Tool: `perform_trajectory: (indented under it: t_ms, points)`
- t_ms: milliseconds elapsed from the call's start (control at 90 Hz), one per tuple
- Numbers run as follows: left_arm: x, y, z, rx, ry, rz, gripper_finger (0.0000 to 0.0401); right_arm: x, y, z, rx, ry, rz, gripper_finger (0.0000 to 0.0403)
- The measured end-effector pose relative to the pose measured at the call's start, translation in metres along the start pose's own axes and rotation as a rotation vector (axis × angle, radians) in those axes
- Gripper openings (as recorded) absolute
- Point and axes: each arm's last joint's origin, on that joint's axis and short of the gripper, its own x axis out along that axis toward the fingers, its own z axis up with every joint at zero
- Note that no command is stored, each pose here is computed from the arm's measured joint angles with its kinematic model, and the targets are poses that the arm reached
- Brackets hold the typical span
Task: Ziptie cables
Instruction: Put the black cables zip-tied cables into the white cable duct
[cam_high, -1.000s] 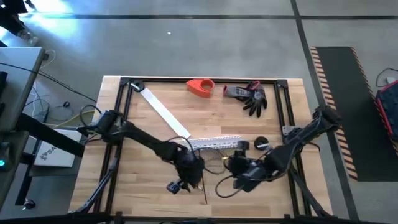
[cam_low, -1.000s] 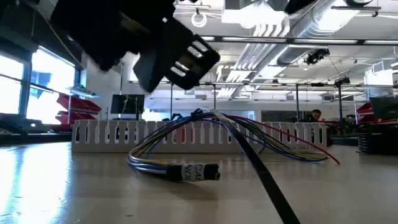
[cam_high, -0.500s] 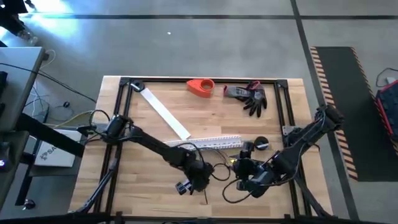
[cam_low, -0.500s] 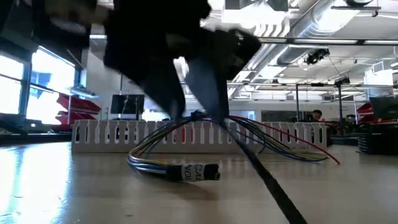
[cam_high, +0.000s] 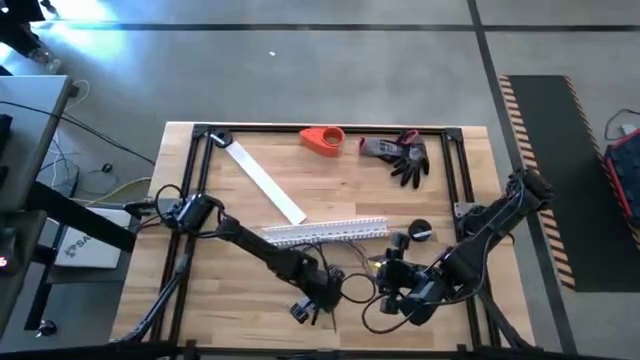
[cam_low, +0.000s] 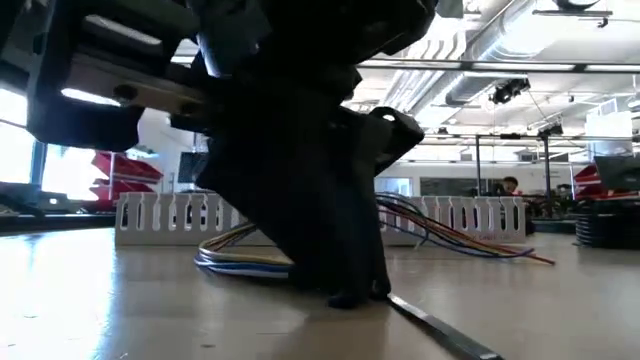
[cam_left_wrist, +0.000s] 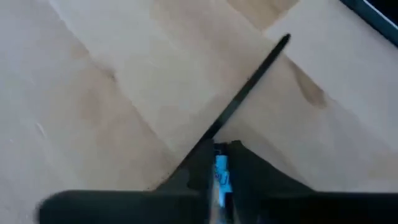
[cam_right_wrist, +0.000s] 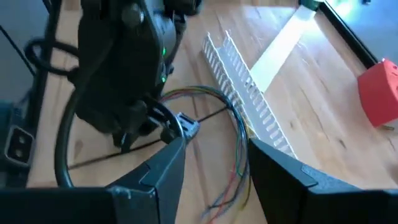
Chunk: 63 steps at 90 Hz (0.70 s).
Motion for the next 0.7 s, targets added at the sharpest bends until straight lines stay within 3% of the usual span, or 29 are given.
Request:
perform_trajectory:
  t_ms: [133,289,444,556,700]
  points:
    - [-0.027,-0.005,0.017,-0.056,-0.045,0.015,0.0007,-0.007,0.004,-0.001,0.011,-0.082,-0.069,0.0161]
    - [-0.099,-0.004,0.062,-0.074,-0.303,0.1,0.0004,-0.016,0.007,-0.008,0.063,-0.178,-0.162,0.0161]
    - [-0.167,-0.003,0.085,-0.056,-0.566,0.219,0.0002,-0.024,0.013,-0.016,0.077,-0.252,-0.218,0.0161]
    - [-0.219,-0.005,0.093,-0.044,-0.714,0.346,0.0002,-0.039,0.024,-0.025,0.035,-0.332,-0.227,0.0161]
    - [-0.256,-0.008,0.095,-0.007,-0.824,0.476,0.0002,-0.051,0.037,-0.036,0.044,-0.394,-0.204,0.0161]
